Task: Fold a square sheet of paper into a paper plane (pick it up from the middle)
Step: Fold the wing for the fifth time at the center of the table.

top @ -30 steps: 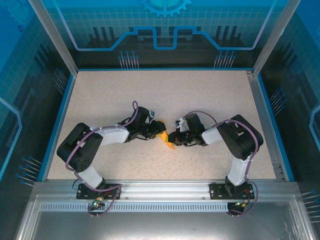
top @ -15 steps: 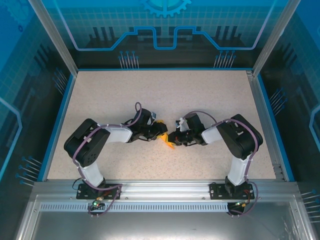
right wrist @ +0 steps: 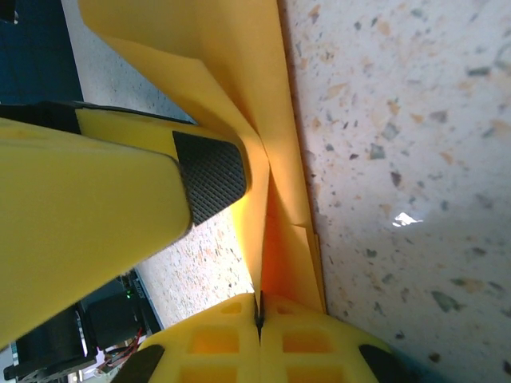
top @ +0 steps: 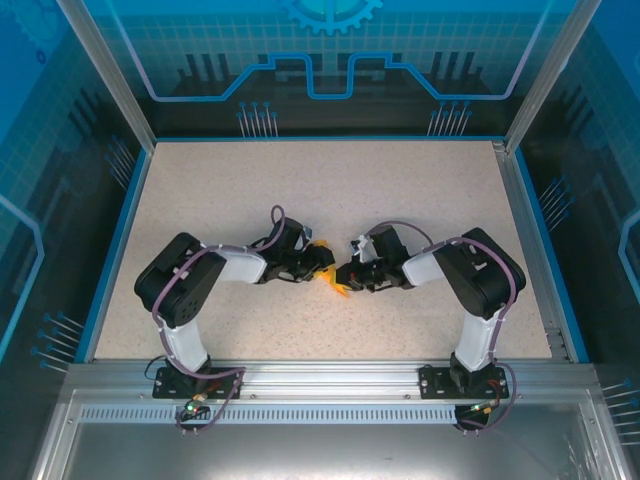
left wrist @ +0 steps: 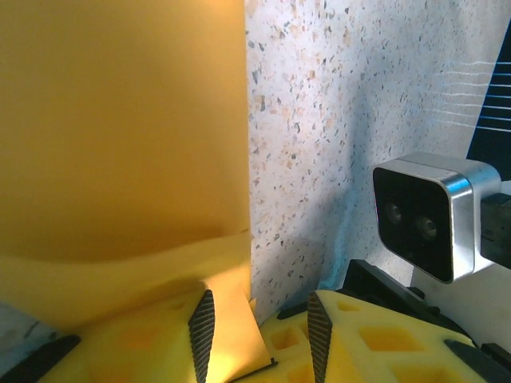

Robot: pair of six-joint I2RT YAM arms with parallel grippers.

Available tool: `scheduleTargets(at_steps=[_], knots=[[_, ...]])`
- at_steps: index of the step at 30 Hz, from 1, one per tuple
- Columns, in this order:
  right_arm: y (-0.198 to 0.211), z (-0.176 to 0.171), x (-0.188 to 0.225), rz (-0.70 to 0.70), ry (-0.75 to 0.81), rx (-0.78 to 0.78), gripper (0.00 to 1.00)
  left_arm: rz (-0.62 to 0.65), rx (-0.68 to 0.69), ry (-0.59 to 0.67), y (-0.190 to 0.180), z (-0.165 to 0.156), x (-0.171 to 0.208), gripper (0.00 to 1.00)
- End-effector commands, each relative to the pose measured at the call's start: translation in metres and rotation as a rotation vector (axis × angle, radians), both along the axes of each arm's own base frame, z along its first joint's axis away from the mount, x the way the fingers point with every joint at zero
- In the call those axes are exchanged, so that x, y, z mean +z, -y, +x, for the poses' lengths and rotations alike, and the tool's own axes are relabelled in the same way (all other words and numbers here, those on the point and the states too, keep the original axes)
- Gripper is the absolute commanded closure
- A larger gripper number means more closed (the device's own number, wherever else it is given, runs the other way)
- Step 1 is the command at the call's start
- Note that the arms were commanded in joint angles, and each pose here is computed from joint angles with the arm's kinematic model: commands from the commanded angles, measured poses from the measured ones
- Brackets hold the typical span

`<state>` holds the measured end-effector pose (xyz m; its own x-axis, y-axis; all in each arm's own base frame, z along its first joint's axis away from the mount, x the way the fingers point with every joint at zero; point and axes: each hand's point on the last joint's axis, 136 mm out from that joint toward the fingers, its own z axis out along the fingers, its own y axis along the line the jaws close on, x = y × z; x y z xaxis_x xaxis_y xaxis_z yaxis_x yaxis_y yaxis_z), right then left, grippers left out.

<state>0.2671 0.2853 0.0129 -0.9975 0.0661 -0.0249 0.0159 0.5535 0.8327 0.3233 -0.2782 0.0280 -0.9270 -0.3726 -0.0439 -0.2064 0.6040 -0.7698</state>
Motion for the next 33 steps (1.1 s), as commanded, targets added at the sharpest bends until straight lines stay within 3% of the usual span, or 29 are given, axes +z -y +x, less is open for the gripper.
scheduleTargets(at_steps=[1, 21, 33], knots=[[0.026, -0.021, -0.042, -0.16, -0.126, -0.027, 1.0, 0.076, 0.053, -0.034, -0.026, 0.008, -0.019, 0.6], [0.026, -0.025, -0.044, -0.162, -0.139, -0.002, 1.0, 0.086, 0.083, -0.013, -0.07, 0.057, -0.009, 0.57], [0.02, -0.02, -0.04, -0.143, -0.155, -0.001, 1.0, 0.035, 0.118, 0.092, -0.098, 0.086, 0.05, 0.52]])
